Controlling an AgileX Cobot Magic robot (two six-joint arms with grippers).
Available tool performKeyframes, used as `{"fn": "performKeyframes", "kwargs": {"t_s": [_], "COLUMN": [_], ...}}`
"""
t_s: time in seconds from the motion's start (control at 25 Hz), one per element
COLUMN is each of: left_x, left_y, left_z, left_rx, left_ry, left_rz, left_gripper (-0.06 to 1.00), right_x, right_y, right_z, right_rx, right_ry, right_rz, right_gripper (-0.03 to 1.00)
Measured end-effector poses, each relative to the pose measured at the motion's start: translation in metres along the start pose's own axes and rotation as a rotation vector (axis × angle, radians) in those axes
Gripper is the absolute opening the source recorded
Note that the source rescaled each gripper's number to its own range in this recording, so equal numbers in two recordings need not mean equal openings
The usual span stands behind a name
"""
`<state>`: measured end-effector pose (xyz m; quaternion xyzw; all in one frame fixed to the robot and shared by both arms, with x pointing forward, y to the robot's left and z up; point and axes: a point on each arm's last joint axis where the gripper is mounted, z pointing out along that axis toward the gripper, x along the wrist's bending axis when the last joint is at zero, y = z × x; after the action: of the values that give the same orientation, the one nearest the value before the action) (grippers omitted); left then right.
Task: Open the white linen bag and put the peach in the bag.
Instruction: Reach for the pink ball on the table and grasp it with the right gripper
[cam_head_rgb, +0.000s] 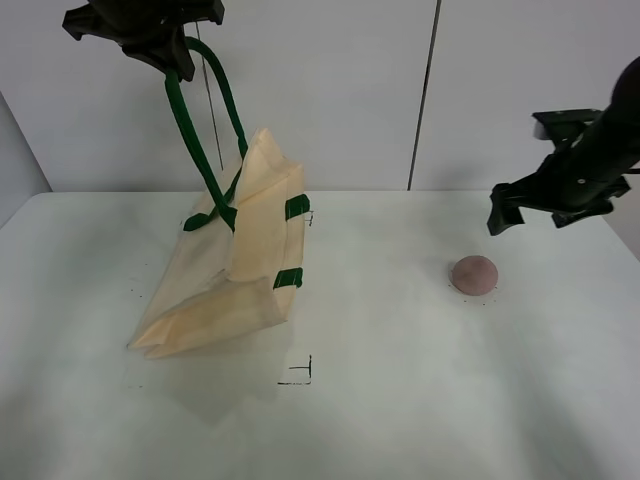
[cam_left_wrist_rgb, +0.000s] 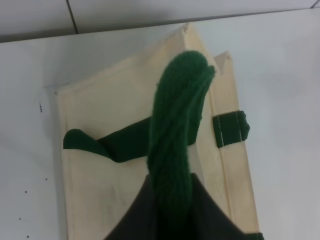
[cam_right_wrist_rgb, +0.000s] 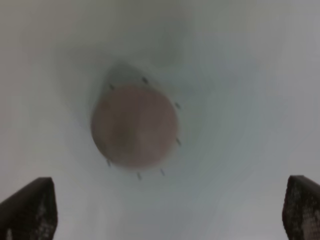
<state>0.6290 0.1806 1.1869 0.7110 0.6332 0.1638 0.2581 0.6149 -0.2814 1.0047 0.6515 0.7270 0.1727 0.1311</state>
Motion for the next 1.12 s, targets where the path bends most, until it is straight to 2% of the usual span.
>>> {"fn": "performKeyframes", "kwargs": {"t_s": [0.2,0.48,0.8,1.12], "left_x": [0.000,0.000,0.000,0.000], "left_y": [0.000,0.000,0.000,0.000], "left_z": [0.000,0.000,0.000,0.000], "left_rx": [0.000,0.000,0.000,0.000], "left_ry": [-0.001,-0.001,-0.001,-0.001], "left_rz": [0.000,0.000,0.000,0.001], "left_gripper": [0.00,0.00,0.00,0.00], "right_x": [0.020,0.020,0.019,0.017], "right_y": [0.009,-0.008,-0.006,-0.007], "right_z": [0.056,0.112,0.122,0.119], "right_rx": [0.082,0.194,0.148,0.193], "right_ry": [0.036,0.052,0.035,0.019], "right_rz": [-0.039,-0.011,0.046,0.041], "right_gripper": [1.00,1.00,1.00,1.00]}}
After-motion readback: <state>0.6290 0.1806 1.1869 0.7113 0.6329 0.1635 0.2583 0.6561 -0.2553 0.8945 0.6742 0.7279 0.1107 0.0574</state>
